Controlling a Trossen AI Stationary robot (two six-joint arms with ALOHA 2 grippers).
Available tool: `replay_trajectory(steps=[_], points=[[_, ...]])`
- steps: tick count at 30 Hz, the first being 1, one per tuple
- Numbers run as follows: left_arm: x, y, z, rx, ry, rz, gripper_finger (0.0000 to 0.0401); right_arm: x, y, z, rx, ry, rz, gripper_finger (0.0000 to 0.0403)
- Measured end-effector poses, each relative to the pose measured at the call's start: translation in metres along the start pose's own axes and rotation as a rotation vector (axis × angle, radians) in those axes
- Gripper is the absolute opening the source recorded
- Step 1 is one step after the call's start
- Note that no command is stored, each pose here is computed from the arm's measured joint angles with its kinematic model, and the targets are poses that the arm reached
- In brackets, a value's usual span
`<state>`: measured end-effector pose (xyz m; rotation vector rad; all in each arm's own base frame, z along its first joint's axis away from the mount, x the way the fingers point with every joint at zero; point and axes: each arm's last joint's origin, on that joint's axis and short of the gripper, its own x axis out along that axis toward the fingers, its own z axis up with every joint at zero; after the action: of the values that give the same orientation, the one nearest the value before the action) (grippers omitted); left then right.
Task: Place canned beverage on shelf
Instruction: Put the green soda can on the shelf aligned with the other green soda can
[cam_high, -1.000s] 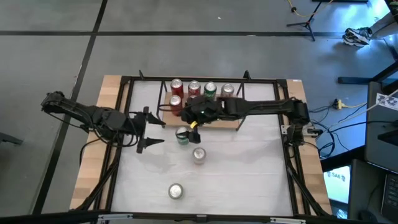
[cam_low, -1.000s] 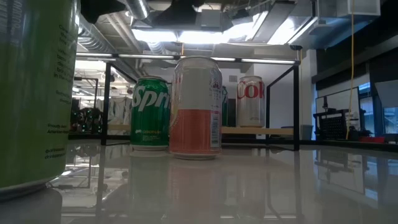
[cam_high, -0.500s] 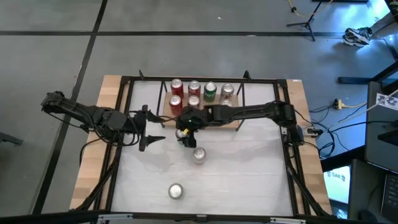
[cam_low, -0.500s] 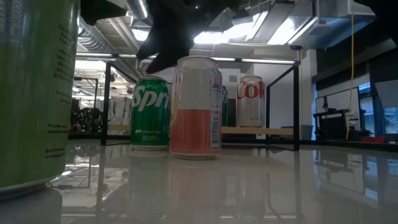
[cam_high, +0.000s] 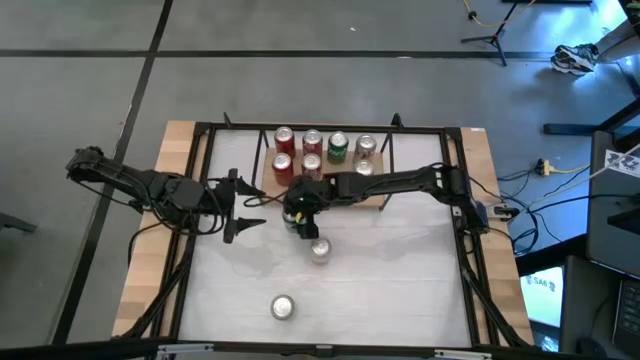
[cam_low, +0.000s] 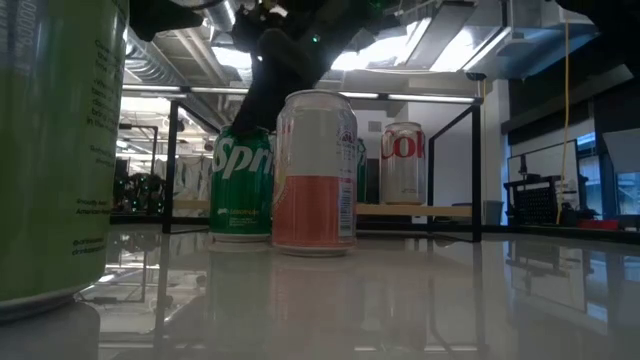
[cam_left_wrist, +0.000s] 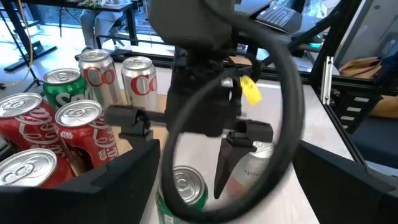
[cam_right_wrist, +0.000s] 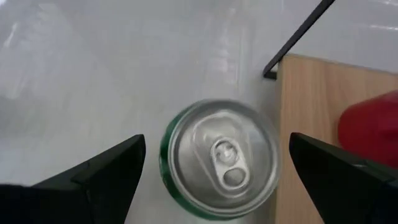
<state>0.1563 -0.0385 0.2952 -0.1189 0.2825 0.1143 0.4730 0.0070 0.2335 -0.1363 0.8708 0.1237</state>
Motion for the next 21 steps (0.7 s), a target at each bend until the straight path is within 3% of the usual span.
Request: replay_trajectory(steps=[13,21], points=[[0.0000,0.0000,0.0000,0.000,0.000,0.000,0.0350,0.0012,0.0025,-0.0006,-0.181,-0.014,0.083,0.0392],[0.0001,0.0001,-0.0001,-0.001,0.000,0.000,0.0350,0.0010,-0.0012,-0.0016,-0.216,-0.012,0.082,0.0392]])
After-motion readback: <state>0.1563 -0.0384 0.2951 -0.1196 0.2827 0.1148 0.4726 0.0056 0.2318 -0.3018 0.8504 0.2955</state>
